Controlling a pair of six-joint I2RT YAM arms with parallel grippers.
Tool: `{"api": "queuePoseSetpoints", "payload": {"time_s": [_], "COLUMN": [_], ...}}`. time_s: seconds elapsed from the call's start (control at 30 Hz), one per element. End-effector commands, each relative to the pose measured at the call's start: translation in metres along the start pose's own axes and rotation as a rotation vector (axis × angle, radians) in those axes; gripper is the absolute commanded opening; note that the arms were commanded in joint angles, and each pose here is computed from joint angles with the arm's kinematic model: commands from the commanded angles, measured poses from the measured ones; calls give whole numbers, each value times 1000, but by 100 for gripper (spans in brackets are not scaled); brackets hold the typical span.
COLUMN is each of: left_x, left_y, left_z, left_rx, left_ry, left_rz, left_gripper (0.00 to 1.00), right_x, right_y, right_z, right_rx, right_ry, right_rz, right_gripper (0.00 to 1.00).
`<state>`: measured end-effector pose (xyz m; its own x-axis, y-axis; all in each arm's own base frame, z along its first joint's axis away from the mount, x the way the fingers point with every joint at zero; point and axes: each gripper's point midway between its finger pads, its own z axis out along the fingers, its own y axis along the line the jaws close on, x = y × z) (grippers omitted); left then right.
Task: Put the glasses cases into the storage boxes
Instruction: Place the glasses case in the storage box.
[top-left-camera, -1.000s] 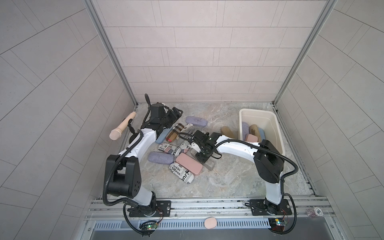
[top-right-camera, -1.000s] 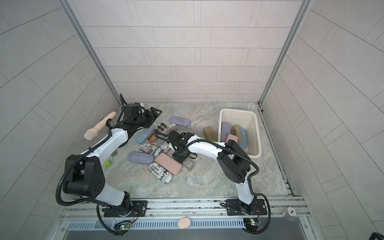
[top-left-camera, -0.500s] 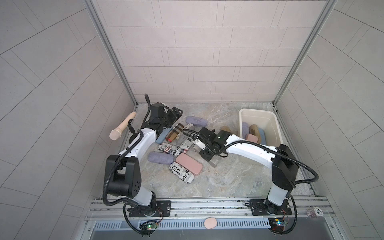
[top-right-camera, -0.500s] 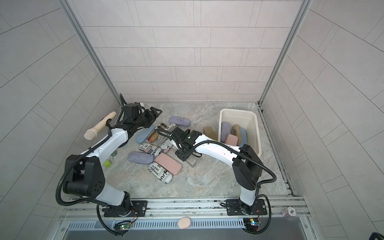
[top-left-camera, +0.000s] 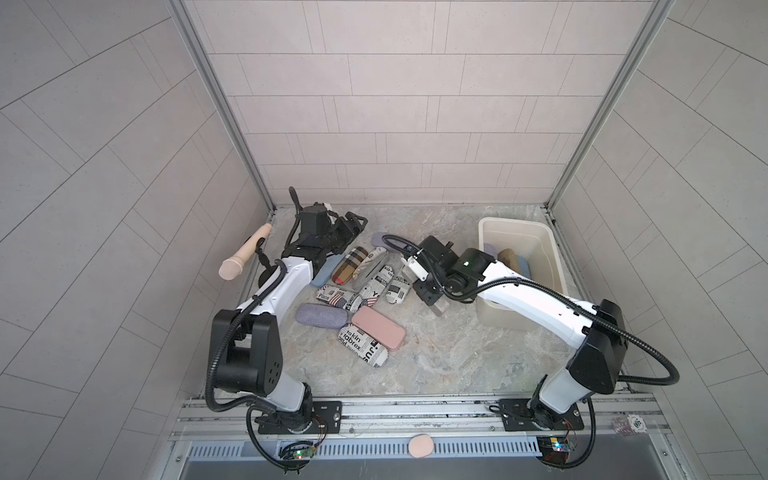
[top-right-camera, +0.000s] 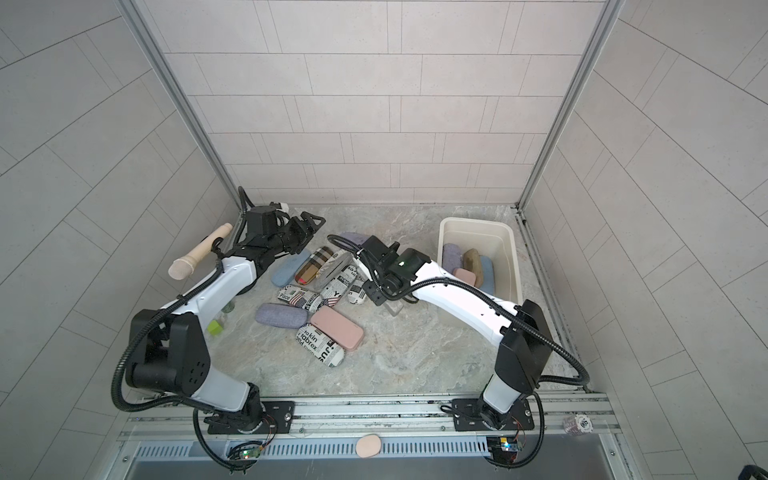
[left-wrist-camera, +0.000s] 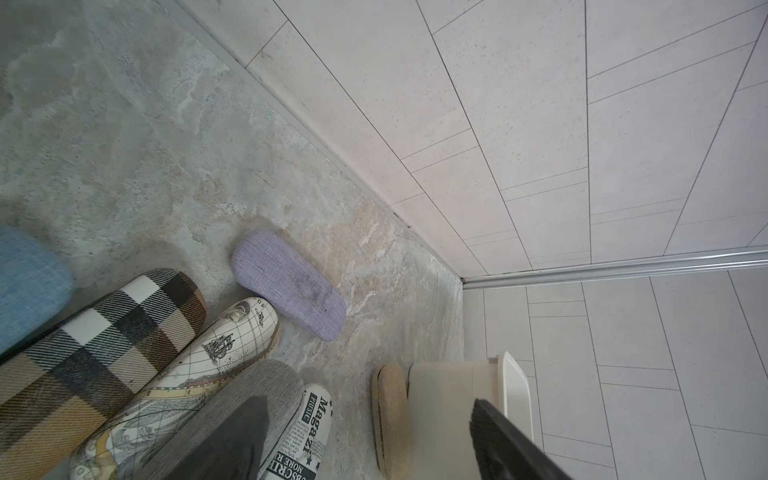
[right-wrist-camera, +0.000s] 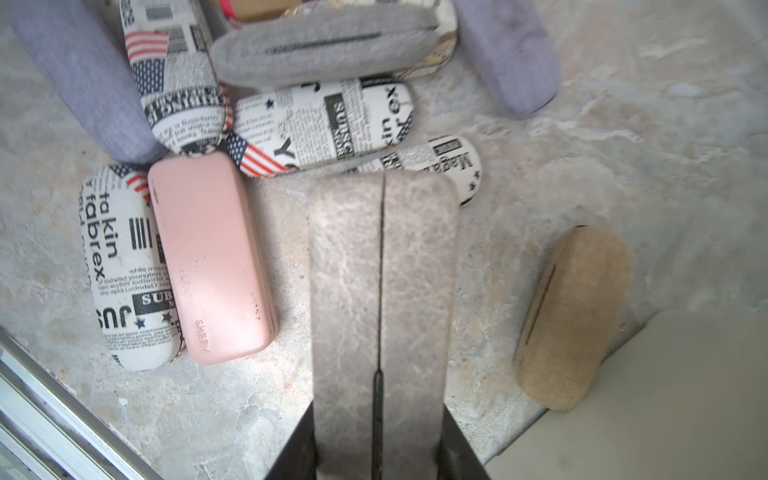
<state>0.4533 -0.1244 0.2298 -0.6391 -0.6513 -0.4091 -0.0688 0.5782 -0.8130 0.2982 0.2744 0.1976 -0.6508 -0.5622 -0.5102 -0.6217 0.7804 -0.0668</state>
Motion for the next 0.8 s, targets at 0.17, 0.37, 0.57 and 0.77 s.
{"api": "queuePoseSetpoints", "payload": {"time_s": [0.17, 0.37, 0.57, 0.77], "left_x": [3, 12, 33, 55], "left_y": [-34, -41, -55, -66], "left_z": [-3, -1, 4, 10], "left_rx": [97, 111, 137, 158], "left_ry": [6, 27, 74, 126], "left_rz": [41, 56, 95, 117], "left_gripper": [84, 84, 84, 84], "right_x": [-39, -22, 21, 91], "right_y": [-64, -131, -205, -278], "right_z": [-79, -110, -131, -142], "right_rx": [119, 267, 409, 740], "right_ry": [-198, -200, -159, -3], "right_rz": [153, 290, 481, 581], "right_gripper": [34, 33, 33, 32]}}
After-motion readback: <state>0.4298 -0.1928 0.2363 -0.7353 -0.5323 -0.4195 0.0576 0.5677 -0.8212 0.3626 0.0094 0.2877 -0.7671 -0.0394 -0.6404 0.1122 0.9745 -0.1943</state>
